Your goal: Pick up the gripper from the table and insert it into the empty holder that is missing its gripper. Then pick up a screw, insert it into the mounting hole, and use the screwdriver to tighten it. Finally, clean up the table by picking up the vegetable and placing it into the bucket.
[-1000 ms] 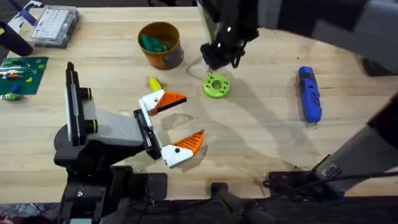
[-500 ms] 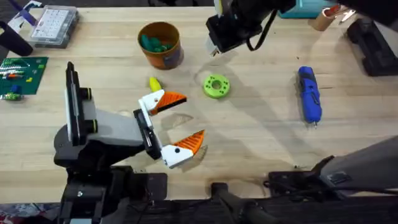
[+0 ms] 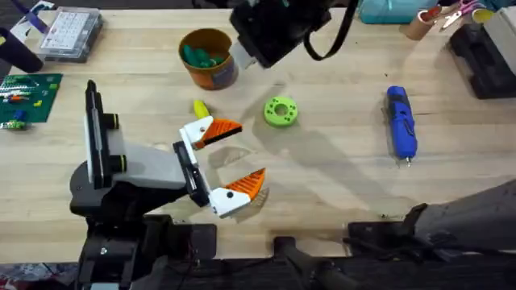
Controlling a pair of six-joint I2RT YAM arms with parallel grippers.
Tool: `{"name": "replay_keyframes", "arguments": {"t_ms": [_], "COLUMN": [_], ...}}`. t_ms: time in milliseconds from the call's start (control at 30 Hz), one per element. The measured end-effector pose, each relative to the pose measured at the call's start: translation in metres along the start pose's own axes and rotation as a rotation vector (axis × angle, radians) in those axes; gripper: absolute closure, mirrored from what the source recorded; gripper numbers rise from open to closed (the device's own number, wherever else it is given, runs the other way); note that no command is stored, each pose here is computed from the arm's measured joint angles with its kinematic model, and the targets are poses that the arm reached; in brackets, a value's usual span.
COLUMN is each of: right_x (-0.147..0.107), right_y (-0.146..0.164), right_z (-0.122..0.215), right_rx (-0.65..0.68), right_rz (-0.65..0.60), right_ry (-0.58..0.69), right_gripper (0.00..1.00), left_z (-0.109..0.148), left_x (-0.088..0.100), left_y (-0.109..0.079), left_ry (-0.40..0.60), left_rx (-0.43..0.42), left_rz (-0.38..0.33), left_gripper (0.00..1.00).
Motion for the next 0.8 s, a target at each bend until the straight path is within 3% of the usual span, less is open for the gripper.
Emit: {"name": "replay_keyframes", "arguments": {"t_ms": [300,800], "right_x": [0.001,-0.013], "right_y": [0.034,0.074], "right_z": [0.02,0.025], "right_rx": [0.047,0.099], "right_rz": [0.082,0.184], "right_ry": [-0.019,0.02], "right_gripper": [0.995,0.995], "left_z": [0.0,0.0], "left_x": [0.0,0.0], "left_y": [0.0,0.0], "left_ry": [0.0,0.0], "left_rx": [0.0,0.0], "left_rz": [0.0,0.0], "left_gripper": [0.015,0.014]}}
Point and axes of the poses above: each hand's point on the last joint's axis, 136 mm out from that joint toward the fingers, its own z axis back along the fingers, its own y axis along the line the jaws close on, x = y × z, the point moved 7 cm from there along z, back along the fingers, and after that the axes turned 1 degree about z, right-handed, at the moved point
